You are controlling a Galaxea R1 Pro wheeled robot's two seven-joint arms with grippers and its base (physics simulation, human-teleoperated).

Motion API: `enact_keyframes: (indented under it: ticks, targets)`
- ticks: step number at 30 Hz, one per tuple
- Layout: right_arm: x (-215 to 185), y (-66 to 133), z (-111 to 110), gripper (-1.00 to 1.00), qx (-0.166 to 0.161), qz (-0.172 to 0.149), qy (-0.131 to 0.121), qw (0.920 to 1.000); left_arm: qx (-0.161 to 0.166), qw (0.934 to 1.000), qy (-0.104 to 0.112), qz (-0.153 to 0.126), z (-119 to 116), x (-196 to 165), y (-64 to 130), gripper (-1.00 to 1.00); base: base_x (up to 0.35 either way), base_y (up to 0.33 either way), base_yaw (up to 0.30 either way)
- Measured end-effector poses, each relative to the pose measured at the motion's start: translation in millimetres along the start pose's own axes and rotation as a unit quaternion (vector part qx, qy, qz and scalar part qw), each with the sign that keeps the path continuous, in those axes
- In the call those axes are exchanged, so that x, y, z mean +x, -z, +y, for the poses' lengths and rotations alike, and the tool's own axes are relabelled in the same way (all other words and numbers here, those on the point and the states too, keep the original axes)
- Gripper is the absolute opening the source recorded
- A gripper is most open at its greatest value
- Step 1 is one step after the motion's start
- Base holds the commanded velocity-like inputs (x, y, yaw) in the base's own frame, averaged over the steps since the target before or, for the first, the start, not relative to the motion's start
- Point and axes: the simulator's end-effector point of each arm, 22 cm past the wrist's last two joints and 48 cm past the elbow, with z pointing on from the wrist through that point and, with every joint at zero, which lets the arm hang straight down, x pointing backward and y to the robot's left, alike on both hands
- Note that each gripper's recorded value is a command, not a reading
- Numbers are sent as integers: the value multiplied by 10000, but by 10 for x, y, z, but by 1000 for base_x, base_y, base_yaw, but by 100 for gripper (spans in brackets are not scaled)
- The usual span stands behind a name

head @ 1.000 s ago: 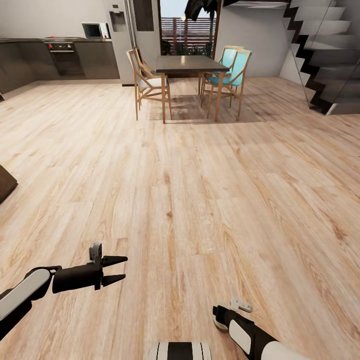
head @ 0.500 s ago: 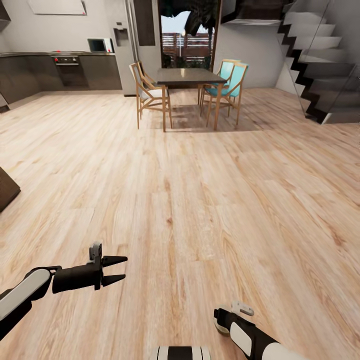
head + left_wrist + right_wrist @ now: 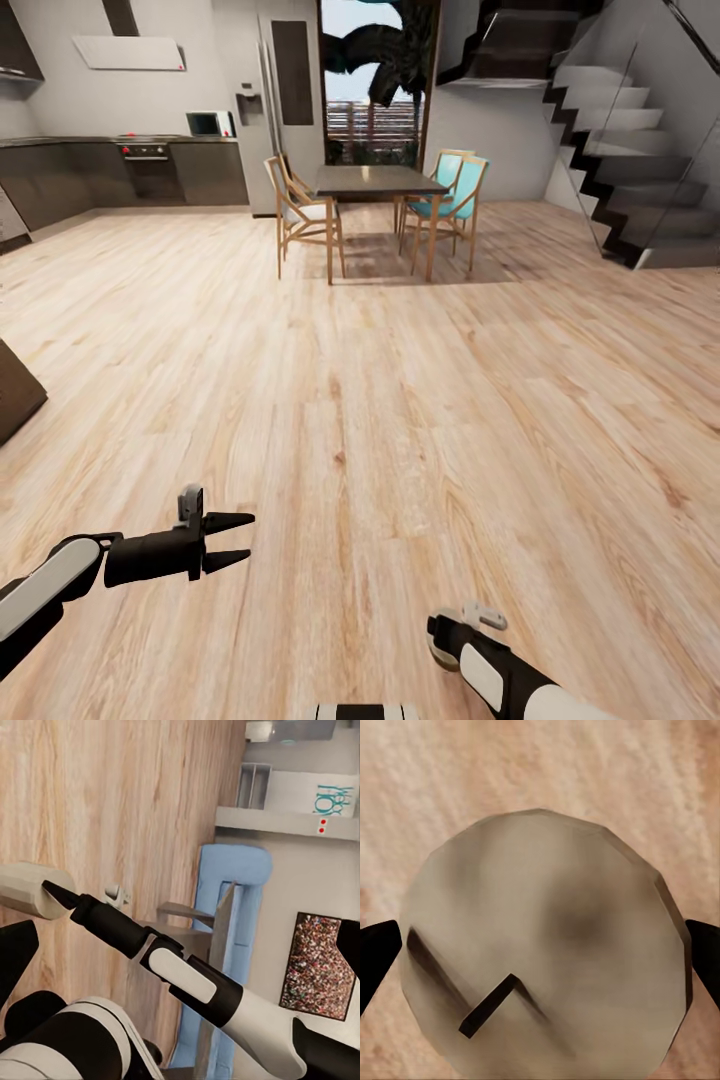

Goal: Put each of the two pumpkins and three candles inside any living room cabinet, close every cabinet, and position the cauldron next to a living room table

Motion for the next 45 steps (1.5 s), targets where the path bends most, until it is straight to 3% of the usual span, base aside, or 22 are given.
enact_keyframes:
  ticks: [20, 45]
  targets:
    - [-380, 250, 153, -100, -171, -402, -15, 9990, 121, 9991, -385, -105, -391, 20, 111, 100, 0, 0, 27]
    - [-787, 595, 321, -100, -358, -850, -26, 9957, 222, 9960, -833, -254, -824, 68, 268, 100, -83, 0, 272]
